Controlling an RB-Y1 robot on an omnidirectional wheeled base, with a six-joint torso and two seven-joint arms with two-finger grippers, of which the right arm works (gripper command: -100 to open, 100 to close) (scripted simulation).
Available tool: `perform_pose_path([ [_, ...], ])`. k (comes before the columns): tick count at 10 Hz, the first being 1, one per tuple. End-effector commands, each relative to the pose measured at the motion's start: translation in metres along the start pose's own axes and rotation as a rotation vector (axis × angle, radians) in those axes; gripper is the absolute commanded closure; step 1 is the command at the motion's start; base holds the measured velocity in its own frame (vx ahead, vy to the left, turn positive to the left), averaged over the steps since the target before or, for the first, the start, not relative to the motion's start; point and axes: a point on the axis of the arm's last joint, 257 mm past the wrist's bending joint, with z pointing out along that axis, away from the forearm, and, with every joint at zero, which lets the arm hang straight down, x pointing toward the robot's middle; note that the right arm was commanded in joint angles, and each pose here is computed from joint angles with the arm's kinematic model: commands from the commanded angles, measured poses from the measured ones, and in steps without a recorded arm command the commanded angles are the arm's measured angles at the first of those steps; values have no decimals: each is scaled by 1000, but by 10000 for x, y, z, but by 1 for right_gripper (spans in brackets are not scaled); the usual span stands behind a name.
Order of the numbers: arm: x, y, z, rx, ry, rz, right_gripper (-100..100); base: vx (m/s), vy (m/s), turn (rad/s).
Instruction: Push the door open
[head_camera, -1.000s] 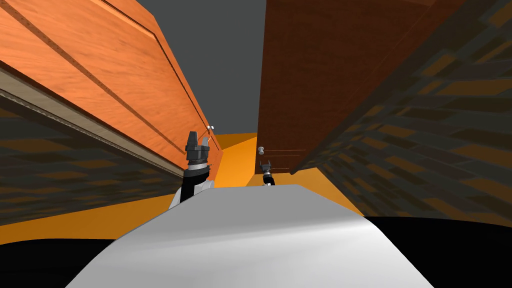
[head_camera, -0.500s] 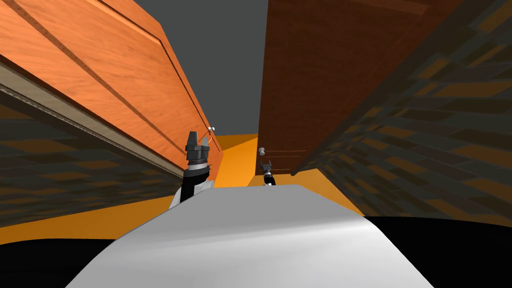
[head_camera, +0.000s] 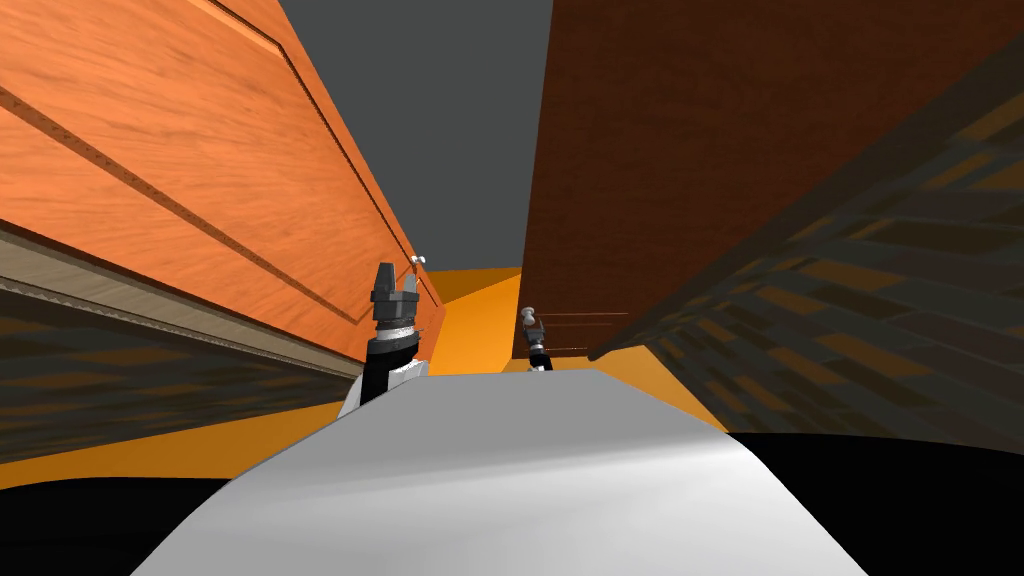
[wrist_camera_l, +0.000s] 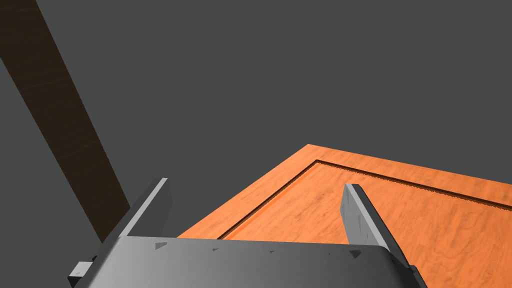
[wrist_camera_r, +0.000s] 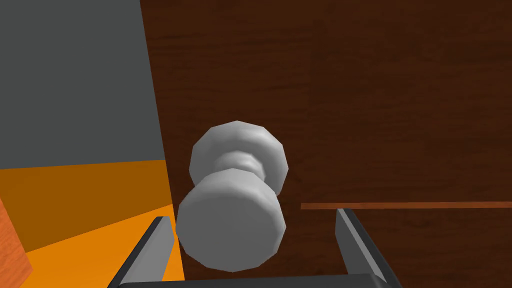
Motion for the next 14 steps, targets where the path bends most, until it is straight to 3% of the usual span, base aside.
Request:
perform_pose_path([
  [1,18,-65,1,-3,2,18,-100,186,5,19],
  [2,13,-31,5,-2,2,11,-100,81,2,6],
  [3,13,-31,5,-2,2,11,100,-12,5,18],
  [8,13,-31,5,-2,2,11,100,-15,1,0],
  [14,-30,407,49,-70,-5,-26,100,158,46,-31],
])
